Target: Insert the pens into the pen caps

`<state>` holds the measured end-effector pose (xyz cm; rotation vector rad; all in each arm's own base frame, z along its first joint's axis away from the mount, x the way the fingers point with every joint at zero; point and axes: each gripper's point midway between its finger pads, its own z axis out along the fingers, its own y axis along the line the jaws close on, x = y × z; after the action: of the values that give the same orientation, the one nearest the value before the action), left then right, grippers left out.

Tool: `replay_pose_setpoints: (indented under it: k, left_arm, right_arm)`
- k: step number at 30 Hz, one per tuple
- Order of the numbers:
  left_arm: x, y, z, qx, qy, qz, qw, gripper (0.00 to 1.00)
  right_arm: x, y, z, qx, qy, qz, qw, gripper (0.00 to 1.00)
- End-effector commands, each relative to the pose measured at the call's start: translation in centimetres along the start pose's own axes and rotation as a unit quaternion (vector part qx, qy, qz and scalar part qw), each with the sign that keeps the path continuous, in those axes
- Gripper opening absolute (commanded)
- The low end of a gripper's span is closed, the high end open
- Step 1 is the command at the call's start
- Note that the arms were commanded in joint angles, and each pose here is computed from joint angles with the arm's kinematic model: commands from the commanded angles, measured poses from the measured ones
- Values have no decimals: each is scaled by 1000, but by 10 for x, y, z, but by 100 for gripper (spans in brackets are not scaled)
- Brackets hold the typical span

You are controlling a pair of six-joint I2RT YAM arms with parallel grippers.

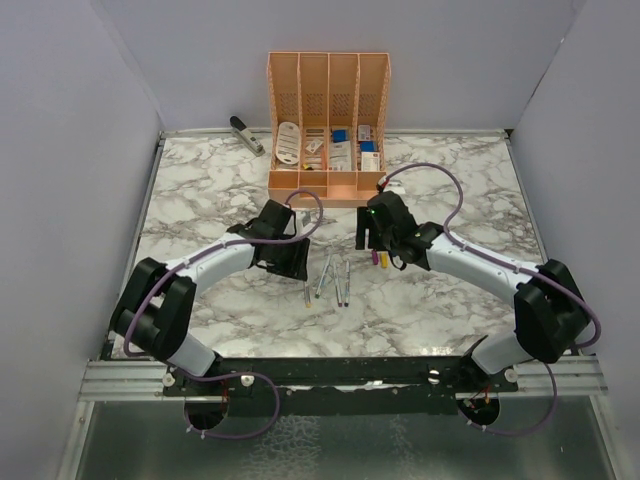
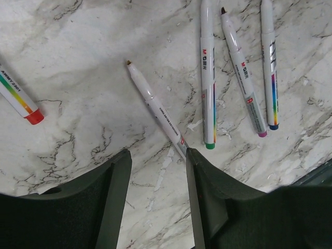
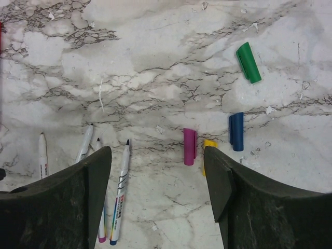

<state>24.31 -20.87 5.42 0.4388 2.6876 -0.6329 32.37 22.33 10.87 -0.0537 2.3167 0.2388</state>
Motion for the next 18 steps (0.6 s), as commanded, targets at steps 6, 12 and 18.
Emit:
replay_pose_setpoints:
  k: [6,12,18]
  left_arm:
    - [-3,-6,16,-26,16,15,999,48]
    - [-3,-4,22,-36,22,12,999,48]
    - [7,0,29,-42,41,5,998,48]
  right_arm:
    - [-13,-2,-9,7,-28,4,1000,70]
    - [-15,2,-8,-3,-27,-7,1000,67]
    - [-12,-2,-9,3,-23,-13,1000,67]
